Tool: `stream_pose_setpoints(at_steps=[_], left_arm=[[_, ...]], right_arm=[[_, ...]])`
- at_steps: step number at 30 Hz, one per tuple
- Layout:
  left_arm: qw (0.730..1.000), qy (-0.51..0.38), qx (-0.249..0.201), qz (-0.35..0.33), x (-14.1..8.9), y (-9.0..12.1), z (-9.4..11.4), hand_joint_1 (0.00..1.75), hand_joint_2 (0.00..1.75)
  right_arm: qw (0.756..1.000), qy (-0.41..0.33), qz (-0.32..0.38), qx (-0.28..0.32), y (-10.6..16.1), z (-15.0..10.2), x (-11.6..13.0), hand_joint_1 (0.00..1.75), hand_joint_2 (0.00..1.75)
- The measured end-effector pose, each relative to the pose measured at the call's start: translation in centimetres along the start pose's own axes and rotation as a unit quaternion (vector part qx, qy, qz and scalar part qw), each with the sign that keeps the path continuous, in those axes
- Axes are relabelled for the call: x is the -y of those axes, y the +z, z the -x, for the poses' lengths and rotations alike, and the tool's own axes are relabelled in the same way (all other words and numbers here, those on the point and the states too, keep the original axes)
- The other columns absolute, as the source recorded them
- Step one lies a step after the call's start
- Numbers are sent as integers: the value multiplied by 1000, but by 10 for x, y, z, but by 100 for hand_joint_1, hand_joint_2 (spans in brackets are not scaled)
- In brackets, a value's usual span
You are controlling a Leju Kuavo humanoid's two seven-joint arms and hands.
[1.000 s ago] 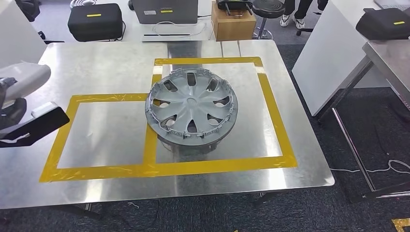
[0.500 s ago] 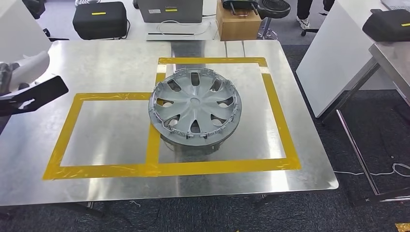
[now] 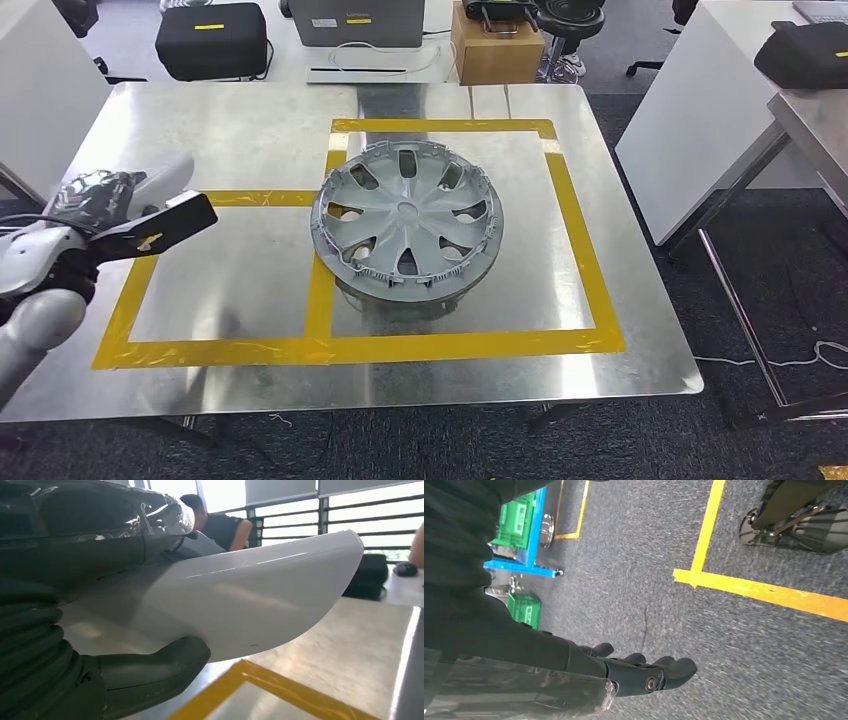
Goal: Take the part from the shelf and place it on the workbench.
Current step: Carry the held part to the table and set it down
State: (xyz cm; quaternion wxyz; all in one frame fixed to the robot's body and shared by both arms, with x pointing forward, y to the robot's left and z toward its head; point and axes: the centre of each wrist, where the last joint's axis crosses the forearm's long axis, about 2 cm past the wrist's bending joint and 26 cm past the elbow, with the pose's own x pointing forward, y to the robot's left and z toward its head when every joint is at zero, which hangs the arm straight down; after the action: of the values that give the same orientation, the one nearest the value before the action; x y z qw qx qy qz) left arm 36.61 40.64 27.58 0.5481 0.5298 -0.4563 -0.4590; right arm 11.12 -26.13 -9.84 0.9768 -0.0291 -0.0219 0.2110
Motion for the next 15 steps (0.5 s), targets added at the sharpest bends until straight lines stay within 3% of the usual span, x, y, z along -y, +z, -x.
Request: stream_pose_setpoints(at_steps=[5, 15], left_arm=[[999, 8, 17, 27, 29, -6, -23, 175, 175], [998, 3, 26, 54, 49, -11, -42, 175, 175]], right_arm=[[1000, 4, 0, 2, 0, -2, 0, 0, 175], [1000, 14, 2, -1, 0, -1, 0, 0, 175]])
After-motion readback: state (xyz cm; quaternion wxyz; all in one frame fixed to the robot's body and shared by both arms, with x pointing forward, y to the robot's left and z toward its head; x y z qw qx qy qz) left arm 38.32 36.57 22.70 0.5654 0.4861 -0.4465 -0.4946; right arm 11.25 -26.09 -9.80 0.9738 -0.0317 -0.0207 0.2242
